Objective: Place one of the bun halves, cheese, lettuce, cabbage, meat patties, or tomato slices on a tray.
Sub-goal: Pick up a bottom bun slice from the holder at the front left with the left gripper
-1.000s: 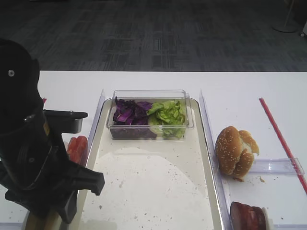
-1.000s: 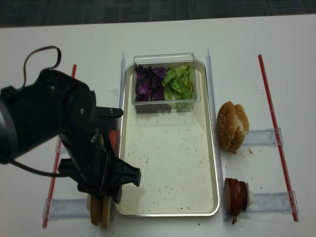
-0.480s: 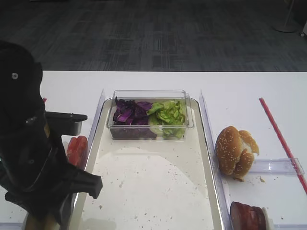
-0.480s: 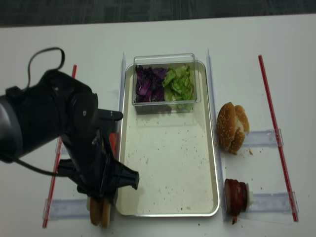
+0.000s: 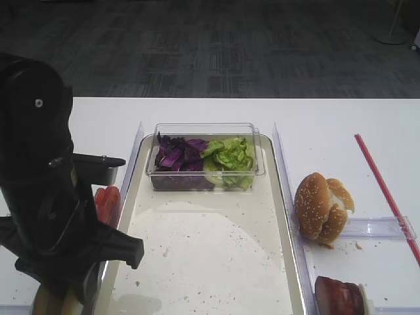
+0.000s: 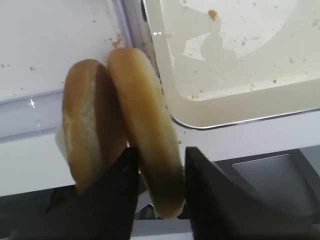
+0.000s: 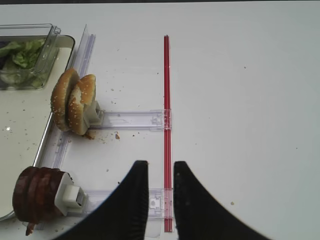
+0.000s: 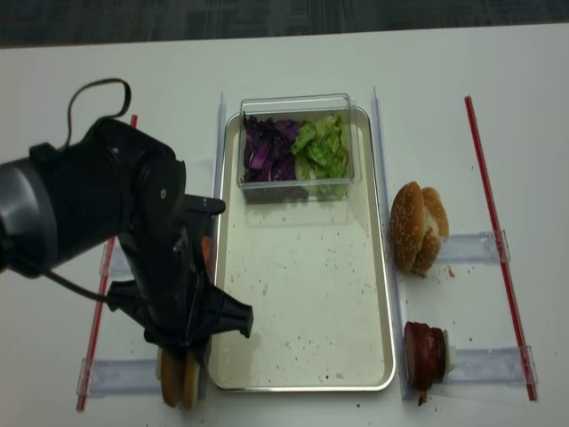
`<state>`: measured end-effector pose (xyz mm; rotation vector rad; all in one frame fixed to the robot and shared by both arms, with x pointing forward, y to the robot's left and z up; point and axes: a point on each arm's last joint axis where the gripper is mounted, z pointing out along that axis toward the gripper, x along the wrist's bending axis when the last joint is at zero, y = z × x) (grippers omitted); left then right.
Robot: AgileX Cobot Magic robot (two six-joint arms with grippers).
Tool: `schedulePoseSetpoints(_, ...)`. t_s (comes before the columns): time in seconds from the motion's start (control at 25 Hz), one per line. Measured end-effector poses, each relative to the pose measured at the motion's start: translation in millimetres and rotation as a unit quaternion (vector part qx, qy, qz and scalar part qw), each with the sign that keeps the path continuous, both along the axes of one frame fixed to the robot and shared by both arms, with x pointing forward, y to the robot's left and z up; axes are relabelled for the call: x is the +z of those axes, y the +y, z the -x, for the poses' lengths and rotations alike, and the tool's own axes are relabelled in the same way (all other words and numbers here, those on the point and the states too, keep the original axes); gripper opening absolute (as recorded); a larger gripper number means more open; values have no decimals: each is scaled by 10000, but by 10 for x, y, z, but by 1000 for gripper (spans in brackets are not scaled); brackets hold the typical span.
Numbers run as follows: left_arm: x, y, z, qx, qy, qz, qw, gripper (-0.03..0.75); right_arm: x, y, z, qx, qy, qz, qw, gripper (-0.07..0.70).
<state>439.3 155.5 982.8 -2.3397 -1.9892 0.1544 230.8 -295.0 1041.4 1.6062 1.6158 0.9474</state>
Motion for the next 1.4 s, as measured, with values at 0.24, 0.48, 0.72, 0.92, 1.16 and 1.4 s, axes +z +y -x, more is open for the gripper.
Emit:
schedulePoseSetpoints(0.24,15,2,-6,-19,1,-30,10000,185,0,0,0,0,0,0,10000,175)
schedulePoseSetpoints(0.48,18,7,-1,-27,30,-58,10000,154,0,0,0,0,0,0,10000,175)
schedulePoseSetpoints(0.72,18,22,1,-67,45,-141,9999,114,0,0,0,0,0,0,10000,175)
schedulePoseSetpoints(0.92,18,22,1,-67,45,-141,9999,114,0,0,0,0,0,0,10000,175)
schedulePoseSetpoints(1.16,34,24,2,-77,80,-168,9998,105,0,0,0,0,0,0,10000,175)
schedulePoseSetpoints(1.4,43,22,1,-161,92,-159,9997,104,0,0,0,0,0,0,10000,175)
